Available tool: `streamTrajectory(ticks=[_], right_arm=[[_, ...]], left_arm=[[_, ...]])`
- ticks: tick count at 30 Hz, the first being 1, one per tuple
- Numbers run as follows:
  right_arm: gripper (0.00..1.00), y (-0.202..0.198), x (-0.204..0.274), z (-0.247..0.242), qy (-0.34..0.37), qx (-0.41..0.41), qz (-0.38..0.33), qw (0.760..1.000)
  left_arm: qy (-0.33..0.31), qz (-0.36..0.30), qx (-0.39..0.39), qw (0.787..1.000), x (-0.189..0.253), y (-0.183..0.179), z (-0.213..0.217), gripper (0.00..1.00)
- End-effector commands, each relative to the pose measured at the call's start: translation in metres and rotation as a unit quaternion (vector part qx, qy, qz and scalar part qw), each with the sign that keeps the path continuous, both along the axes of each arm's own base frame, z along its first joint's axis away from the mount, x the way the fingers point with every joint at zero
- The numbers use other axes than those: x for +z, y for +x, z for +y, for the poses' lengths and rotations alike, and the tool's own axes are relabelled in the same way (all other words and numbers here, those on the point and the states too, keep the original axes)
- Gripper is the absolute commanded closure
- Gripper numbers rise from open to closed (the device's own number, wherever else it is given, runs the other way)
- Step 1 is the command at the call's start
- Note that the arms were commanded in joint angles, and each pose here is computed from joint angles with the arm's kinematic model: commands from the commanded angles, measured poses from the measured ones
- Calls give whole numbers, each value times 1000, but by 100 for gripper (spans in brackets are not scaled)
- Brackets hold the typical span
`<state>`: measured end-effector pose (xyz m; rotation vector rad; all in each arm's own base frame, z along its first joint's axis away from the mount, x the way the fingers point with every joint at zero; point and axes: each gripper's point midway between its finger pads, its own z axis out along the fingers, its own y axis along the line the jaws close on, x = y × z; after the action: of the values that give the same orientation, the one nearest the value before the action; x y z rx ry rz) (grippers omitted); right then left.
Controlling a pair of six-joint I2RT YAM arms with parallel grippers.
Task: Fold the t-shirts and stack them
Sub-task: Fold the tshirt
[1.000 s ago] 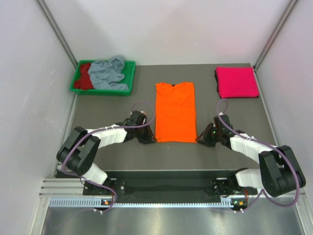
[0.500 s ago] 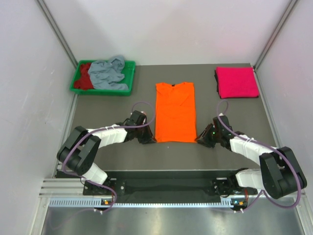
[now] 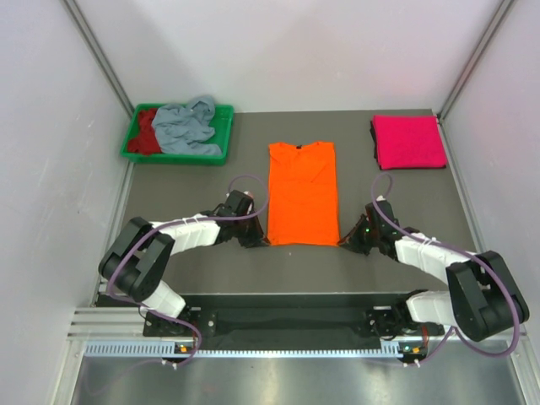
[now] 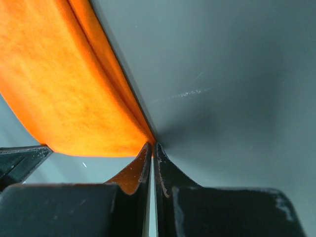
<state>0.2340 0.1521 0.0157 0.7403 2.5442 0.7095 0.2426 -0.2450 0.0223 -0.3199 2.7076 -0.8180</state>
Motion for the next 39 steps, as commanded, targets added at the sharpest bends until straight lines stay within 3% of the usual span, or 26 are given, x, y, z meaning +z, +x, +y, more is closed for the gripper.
streamTrajectory(ticks=[1, 19, 31, 39], right_arm=[[100, -4, -7, -7, -30, 7, -8, 999], [100, -31, 58, -34, -94, 50, -94, 990], [100, -58, 120, -36, -76, 70, -161, 981], [100, -33, 149, -36, -99, 67, -208, 971]], left_arm=[[10, -12, -12, 1000, 0, 3, -1, 99], [40, -88, -35, 995, 71, -27, -3, 100], [-9, -114, -64, 991, 119, -80, -30, 100], [20, -140, -46, 989, 122, -58, -31, 100]])
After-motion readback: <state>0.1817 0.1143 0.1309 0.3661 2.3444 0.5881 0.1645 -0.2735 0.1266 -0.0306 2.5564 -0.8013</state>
